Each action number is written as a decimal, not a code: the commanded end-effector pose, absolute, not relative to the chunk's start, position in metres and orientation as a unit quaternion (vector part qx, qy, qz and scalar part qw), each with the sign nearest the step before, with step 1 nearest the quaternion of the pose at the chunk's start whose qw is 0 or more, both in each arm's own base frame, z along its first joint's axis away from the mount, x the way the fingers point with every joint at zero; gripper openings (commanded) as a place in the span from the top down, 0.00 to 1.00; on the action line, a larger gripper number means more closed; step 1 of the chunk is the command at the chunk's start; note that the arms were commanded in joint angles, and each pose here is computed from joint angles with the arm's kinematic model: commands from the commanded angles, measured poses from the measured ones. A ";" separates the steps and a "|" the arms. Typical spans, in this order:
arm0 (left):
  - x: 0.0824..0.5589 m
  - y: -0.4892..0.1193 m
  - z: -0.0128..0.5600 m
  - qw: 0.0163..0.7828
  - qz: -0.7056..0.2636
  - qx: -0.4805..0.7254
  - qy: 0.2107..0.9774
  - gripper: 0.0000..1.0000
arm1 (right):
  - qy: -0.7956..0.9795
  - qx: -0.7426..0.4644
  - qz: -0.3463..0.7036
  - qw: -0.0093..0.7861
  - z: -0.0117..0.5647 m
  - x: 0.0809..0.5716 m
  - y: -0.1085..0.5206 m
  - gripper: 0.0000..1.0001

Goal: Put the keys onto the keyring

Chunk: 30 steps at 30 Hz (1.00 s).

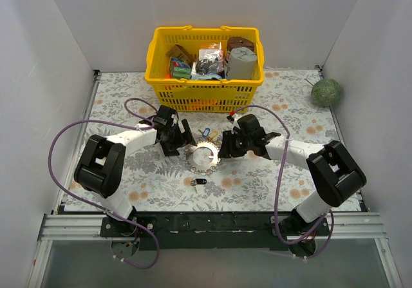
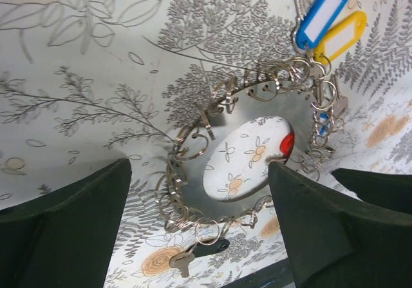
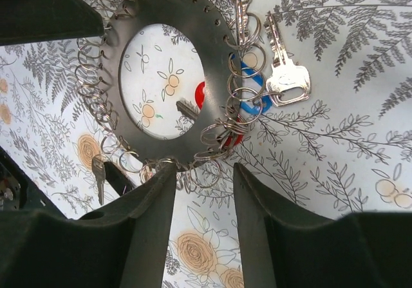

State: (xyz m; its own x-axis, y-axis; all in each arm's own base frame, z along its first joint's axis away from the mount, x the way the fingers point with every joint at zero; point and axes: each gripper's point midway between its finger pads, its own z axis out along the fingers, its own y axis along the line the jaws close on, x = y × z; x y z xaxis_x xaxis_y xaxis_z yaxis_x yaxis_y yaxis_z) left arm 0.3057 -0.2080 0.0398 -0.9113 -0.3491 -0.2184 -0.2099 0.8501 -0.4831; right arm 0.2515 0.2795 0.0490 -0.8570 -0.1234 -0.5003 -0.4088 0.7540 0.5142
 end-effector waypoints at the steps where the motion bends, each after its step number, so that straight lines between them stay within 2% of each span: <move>1: 0.312 -0.194 0.059 0.195 -0.204 -0.145 0.948 0.12 | 0.903 -0.156 0.306 0.258 0.074 0.261 0.276 0.50; 18: 0.282 -0.204 0.052 0.162 -0.260 -0.163 0.938 0.12 | 0.889 -0.113 0.400 0.190 0.052 0.204 0.277 0.52; 30: 0.280 -0.204 0.057 0.166 -0.269 -0.161 0.935 0.12 | 0.882 -0.081 0.427 0.182 0.041 0.210 0.289 0.55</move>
State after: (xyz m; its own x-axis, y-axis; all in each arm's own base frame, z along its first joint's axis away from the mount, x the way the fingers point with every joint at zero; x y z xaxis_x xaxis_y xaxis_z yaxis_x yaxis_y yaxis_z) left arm 0.2808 -0.2009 0.0416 -0.8990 -0.3869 -0.2054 -0.2355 0.8222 -0.5182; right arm 0.2045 0.2774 0.0364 -0.9232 -0.0134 -0.3841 -0.2943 0.6677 0.6838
